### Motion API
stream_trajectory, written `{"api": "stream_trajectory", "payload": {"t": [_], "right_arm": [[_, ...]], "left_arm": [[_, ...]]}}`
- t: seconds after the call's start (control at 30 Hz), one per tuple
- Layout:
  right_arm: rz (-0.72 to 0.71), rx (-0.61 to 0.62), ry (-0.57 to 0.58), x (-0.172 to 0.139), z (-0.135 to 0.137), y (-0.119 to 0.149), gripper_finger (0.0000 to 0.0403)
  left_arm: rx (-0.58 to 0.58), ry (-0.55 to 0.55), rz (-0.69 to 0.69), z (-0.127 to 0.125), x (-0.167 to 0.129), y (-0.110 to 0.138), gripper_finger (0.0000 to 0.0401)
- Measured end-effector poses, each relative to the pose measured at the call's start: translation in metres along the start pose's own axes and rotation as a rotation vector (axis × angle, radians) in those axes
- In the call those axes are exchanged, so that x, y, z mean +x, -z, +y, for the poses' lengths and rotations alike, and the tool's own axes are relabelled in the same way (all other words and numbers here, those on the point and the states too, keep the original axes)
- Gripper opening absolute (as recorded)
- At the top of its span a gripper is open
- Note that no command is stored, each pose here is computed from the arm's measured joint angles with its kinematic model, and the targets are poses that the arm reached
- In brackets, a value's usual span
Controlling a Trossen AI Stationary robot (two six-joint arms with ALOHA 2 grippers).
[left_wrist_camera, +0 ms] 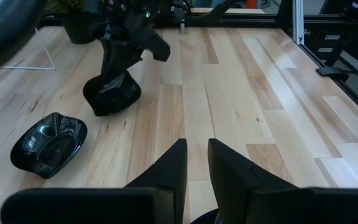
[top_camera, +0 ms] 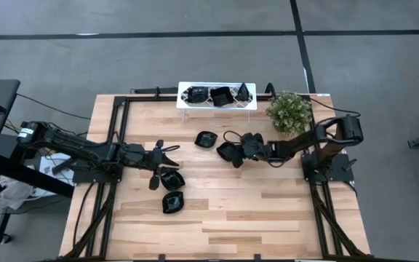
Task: Pick & Place Mini shaped plates
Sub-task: Stack the leaf-shaped plate on top of the leaf-shaped plate on the shelf
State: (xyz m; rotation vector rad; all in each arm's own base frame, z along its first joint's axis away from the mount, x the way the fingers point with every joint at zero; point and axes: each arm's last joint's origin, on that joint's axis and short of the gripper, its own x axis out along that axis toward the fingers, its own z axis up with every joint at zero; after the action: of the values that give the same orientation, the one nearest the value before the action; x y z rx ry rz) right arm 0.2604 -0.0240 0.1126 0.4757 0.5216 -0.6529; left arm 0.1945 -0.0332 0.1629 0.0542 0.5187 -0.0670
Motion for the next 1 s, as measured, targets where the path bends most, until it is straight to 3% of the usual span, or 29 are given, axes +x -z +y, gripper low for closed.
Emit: {"api": "stream_trajectory", "payload": {"t": [0.47, 0.67, 0.9, 1.0], "right_arm": [[-0.111, -0.005, -0.139, -0.025, 0.019, -0.017, 0.0002], [-0.163, 0.012, -0.205, -0.029, 0.028, -0.020, 0.0001], [-0.199, 0.040, -0.271, -0.030, 0.042, -0.036, 0.0001], [-0.207, 0.041, -0.299, -0.031, 0.050, -0.047, 0.0001]], "left_arm": [[-0.028, 0.000, -0.038, 0.000, 0.000, -0.003, 0.0066], [0.133, 0.007, -0.044, -0.003, 0.000, -0.004, 0.0066], [0.426, -0.204, -0.079, 0.002, -0.001, -0.011, 0.0066], [0.506, -0.243, -0.126, 0.003, -0.002, -0.017, 0.0066]]}}
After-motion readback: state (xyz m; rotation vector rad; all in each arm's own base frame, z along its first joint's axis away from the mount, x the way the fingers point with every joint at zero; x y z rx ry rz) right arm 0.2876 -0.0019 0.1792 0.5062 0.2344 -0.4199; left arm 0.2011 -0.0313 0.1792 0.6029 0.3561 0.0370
